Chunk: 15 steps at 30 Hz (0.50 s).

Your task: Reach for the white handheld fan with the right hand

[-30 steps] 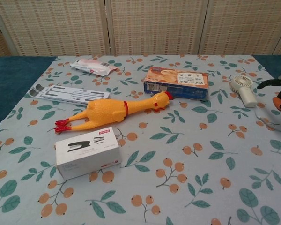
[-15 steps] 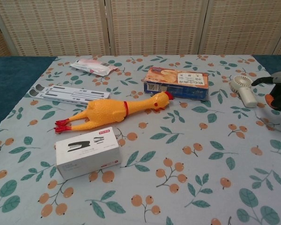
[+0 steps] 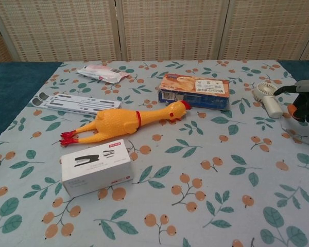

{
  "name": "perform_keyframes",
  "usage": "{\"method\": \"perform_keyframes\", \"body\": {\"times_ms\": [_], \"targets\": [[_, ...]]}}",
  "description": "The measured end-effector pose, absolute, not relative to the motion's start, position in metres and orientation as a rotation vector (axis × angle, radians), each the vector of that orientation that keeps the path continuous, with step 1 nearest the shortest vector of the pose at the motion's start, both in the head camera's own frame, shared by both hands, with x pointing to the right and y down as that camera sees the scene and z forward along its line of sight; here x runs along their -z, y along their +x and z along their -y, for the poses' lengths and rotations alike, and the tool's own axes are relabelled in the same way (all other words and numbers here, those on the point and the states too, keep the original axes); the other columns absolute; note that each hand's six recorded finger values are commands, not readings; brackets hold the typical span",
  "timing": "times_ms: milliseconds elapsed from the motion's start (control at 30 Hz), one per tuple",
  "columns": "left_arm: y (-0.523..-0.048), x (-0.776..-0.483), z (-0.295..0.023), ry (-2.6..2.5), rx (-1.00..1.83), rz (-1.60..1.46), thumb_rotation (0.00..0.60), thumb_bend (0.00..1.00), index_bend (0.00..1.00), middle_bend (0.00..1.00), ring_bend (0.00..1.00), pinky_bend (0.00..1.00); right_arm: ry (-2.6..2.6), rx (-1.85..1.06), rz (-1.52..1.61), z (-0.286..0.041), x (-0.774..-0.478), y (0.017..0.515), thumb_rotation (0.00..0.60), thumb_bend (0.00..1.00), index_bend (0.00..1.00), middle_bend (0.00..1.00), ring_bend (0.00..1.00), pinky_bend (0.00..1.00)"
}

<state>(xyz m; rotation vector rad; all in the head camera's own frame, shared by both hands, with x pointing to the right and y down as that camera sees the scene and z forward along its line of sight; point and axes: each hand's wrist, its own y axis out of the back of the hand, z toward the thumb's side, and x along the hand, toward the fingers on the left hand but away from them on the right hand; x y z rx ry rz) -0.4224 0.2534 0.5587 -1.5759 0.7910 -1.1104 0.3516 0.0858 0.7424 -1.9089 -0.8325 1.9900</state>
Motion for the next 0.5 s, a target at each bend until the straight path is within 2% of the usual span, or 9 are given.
{"method": "perform_keyframes", "body": {"times_ms": [500], "targets": [[-0.4224,-0.558,-0.2532,-1.577,1.108,-0.793,0.6,0.44,0.17,0.14,0.27,0.44,-1.912,-1.995,0.831,-0.0855,-0.7481,0.3512,0.6,0.68,0.0,0.71,0.54,0.46]]}}
